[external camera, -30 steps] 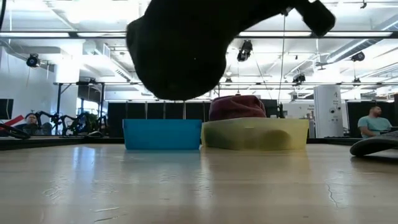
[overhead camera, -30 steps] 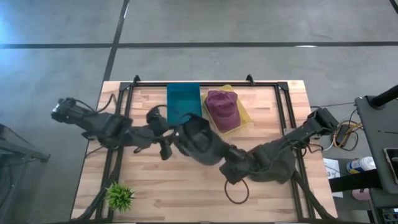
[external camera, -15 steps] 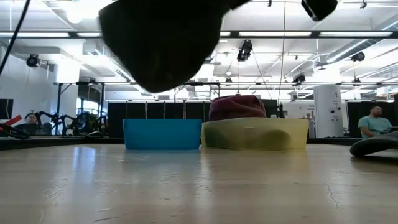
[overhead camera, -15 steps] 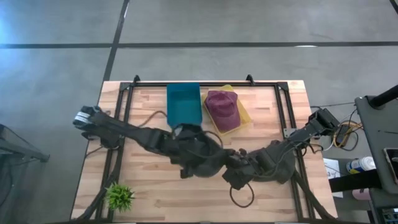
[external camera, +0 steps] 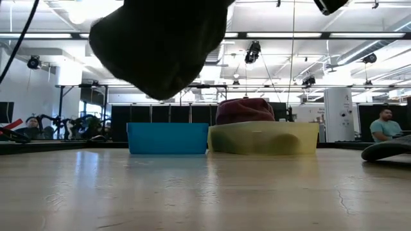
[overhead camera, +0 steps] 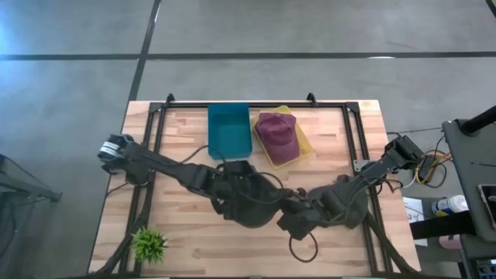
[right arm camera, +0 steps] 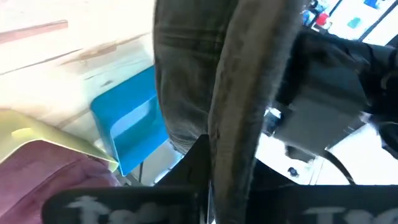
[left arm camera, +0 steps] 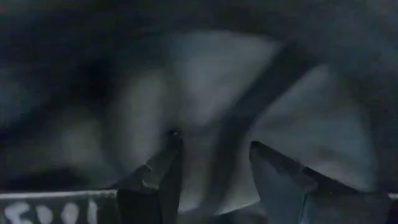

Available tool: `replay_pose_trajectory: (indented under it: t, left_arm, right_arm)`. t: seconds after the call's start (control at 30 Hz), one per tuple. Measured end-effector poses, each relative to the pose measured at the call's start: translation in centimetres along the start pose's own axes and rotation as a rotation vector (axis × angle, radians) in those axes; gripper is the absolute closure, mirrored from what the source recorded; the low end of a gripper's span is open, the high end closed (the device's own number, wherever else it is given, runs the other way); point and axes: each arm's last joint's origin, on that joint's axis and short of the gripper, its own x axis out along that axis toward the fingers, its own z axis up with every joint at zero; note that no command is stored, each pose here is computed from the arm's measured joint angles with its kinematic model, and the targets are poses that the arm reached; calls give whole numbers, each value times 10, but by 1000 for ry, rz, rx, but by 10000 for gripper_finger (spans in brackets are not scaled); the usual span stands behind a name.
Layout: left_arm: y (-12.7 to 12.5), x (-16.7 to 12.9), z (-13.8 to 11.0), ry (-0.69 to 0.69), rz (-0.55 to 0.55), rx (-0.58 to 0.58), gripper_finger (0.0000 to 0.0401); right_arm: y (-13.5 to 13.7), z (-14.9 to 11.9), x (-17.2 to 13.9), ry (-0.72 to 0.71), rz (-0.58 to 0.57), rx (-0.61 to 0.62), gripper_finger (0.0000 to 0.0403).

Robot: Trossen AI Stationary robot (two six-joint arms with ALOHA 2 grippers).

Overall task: Pick & Place hat
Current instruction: Put the left black cap into the blue bin

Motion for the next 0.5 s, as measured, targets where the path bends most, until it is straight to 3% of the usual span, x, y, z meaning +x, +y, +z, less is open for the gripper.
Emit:
replay_pose_trajectory:
  t: [0.1, 0.3, 0.5]
  left_arm:
    - [10, -25, -4, 4, 69, -52, 223]
    - [26, -83, -15, -61, 71, -256, 223]
    - [31, -86, -2, -284, 23, -306, 223]
  right_arm:
    - [6, -1, -1, 19, 34, 15, 390]
    - [11, -1, -5, 31, 57, 50, 390]
    - [5, 3, -7, -19, 23, 7, 390]
